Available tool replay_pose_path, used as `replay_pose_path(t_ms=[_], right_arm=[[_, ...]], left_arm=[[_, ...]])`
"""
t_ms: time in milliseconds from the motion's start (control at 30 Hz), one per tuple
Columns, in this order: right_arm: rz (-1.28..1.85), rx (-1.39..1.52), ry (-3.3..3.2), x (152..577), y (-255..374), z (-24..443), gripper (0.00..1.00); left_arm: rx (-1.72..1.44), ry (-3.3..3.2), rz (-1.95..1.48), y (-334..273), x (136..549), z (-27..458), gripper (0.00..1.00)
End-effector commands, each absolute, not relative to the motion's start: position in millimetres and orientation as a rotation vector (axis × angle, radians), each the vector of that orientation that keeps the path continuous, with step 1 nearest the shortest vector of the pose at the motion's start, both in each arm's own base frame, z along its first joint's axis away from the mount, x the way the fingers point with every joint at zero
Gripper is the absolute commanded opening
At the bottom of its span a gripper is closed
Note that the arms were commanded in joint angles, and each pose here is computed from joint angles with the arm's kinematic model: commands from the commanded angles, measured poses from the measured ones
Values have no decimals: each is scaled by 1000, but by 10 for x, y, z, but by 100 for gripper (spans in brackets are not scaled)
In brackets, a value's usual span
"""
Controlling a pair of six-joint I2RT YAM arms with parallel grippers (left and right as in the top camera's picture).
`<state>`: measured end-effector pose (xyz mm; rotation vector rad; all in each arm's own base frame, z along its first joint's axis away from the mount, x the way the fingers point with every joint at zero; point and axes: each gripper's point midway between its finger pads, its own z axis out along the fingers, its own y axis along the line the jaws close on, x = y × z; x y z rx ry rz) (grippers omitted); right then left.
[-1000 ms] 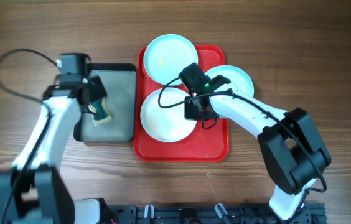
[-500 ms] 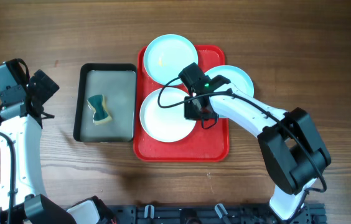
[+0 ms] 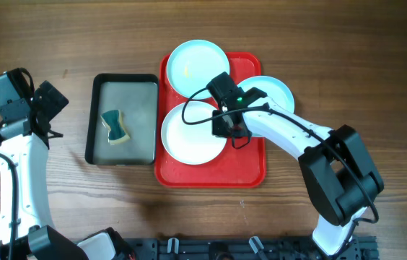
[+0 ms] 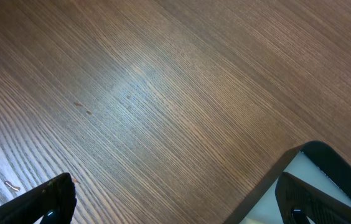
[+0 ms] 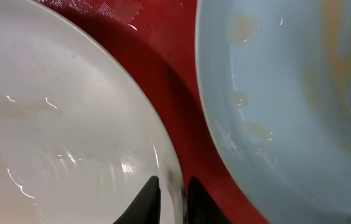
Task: Clean dirty plates on tray and stack at the side
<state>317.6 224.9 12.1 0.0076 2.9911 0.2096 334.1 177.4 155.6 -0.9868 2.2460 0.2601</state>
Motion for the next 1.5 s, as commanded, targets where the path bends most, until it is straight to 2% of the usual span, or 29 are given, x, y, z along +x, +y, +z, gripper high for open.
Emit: replay_pose_path(t_ms=[0,100,267,367,533,567,633,867,933,1133,1300,1467], right_arm=[[200,30,3027,3090,2247,20,19],[203,29,3022,3100,2252,20,23],[196,30,3030,3094,2248,-15,23],[191,41,3037,3088,2244,-49,16],[195,42,3033,3100,2253,-57,16],[193,42,3034,3098,2252,-63,4],[199,41,3029,3111,2260,-41,4],[208,-46,2916,3228,2235,883,4],[237,-44,2880,3244,2245,1020,4],[293,-43,2821,3348,2335,1109,4],[423,-86,2647,3521,2807,1302,4],[392,-103,2423,3685,3257,1447,4]], left_arm=[[-1001,2219,261,1801,3348,1627,100],[-1001,2219,261,1801,3349,1628,100],[-1001,2219,261,1801,3349,1628,100],[-1001,2219,261,1801,3349,1628,100],[-1001,2219,261,1801,3349,1628,100],[-1001,2219,261,1801,3348,1627,100],[-1001,2219,261,1801,3349,1628,100],[-1001,2219,261,1801,3348,1627,100],[-1001,2219,261,1800,3348,1627,100],[-1001,2219,261,1801,3349,1628,100],[-1001,2219,261,1801,3349,1628,100],[-1001,2219,261,1801,3349,1628,100]])
